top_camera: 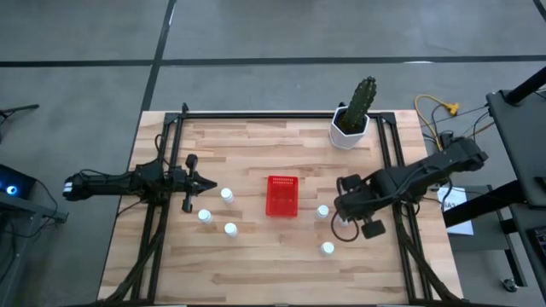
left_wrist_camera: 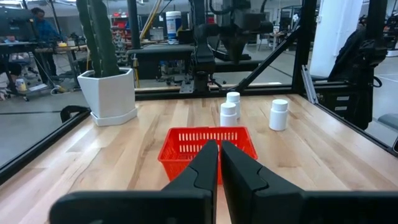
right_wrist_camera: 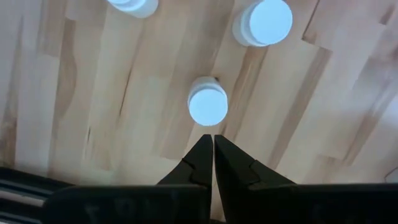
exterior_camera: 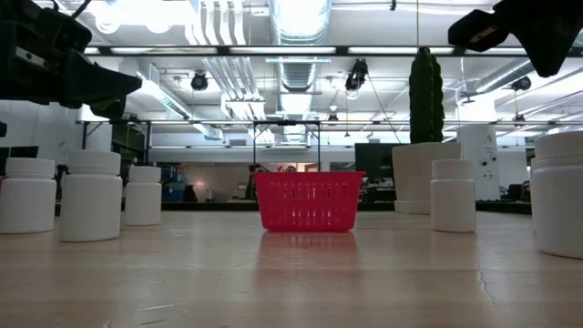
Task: Pick and place pill bottles into a basket
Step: Put the white pill bottle into the red bin
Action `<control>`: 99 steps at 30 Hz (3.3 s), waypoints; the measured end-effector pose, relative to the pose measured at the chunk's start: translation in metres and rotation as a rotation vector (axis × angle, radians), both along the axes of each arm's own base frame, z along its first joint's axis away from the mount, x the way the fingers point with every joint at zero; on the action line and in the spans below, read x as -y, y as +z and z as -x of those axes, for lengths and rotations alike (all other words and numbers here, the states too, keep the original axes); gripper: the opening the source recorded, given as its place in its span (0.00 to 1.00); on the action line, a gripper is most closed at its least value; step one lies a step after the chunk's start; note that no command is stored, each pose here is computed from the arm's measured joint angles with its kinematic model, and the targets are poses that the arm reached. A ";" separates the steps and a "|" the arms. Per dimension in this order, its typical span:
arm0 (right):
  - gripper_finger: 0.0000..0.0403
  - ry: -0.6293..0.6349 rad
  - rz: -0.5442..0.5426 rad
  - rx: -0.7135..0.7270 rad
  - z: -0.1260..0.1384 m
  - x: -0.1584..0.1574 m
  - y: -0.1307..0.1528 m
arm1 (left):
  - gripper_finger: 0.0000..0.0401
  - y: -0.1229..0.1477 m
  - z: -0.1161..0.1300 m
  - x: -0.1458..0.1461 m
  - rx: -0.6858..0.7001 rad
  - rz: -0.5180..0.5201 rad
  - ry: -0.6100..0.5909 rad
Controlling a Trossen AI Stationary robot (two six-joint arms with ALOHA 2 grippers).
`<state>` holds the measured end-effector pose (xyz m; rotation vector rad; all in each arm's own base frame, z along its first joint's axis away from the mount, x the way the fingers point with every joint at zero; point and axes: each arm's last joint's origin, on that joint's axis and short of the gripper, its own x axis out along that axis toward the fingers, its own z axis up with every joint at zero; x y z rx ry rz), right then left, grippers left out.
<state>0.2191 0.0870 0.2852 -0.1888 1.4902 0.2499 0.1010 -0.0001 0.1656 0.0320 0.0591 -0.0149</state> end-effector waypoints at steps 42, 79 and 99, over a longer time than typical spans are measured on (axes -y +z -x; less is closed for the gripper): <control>0.02 0.048 -0.040 0.120 0.017 0.007 -0.026 | 0.00 -0.001 -0.001 0.000 -0.009 0.000 0.000; 0.05 0.034 -0.013 0.121 0.018 0.008 -0.028 | 0.00 -0.002 -0.001 0.000 -0.021 0.000 0.000; 0.42 0.009 -0.017 0.119 0.018 0.008 -0.028 | 0.00 -0.002 -0.001 0.000 -0.022 0.000 0.000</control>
